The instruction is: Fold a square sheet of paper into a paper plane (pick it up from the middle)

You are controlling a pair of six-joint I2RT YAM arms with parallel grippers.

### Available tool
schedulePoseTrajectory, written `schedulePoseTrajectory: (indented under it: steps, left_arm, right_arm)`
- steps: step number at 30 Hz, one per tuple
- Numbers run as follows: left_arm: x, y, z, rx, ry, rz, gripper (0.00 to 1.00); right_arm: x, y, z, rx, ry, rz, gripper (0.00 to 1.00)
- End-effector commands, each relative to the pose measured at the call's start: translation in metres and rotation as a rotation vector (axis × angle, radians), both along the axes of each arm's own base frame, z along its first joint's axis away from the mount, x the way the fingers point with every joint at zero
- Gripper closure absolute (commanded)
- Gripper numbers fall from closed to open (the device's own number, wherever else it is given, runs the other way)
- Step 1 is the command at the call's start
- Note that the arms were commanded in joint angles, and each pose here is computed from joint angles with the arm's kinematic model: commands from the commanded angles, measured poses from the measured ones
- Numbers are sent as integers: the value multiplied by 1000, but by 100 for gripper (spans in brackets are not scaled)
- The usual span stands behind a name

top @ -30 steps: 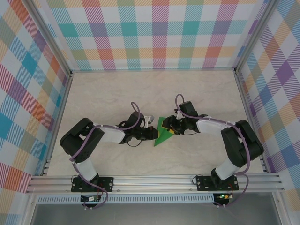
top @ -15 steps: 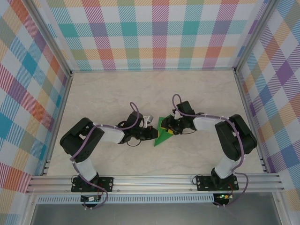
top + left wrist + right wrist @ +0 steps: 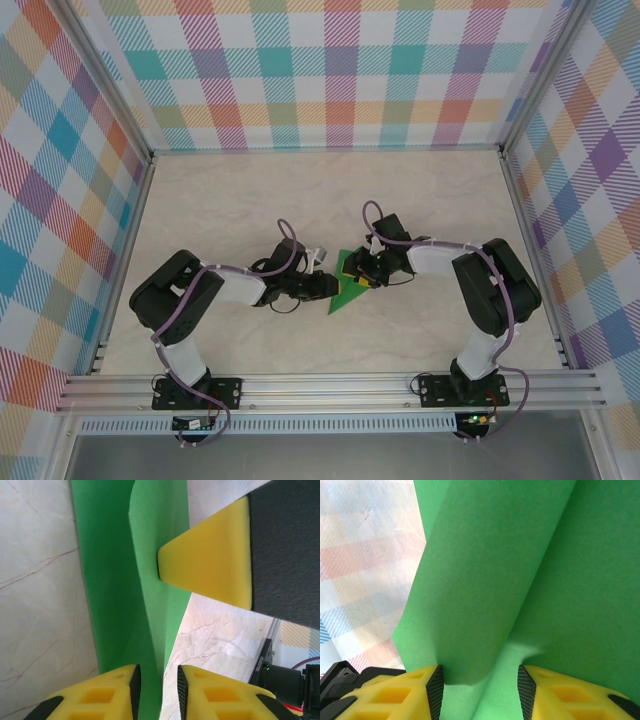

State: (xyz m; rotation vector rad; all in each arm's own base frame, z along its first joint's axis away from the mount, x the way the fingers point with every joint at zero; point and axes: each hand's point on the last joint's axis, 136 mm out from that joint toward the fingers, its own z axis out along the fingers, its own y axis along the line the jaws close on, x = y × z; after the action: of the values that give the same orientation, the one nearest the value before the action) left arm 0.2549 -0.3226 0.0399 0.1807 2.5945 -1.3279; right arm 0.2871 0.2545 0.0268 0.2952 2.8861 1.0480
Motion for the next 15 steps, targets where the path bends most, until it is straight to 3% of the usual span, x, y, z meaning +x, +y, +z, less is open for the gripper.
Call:
schedulePoseTrajectory:
  steps: [1, 5, 8, 15]
  left_arm:
    - [5, 5, 19, 9, -29, 13, 63]
    - [3, 20, 20, 61, -30, 48, 44]
    - [4, 33, 24, 86, -34, 90, 36]
    - [14, 37, 47, 33, -65, 142, 33]
  right_arm:
    - [-7, -7, -15, -82, 30, 14, 54]
    - [-10, -10, -22, -116, 49, 7, 54]
    - [-12, -12, -26, -134, 64, 2, 53]
    - [-15, -16, -31, -164, 83, -13, 52]
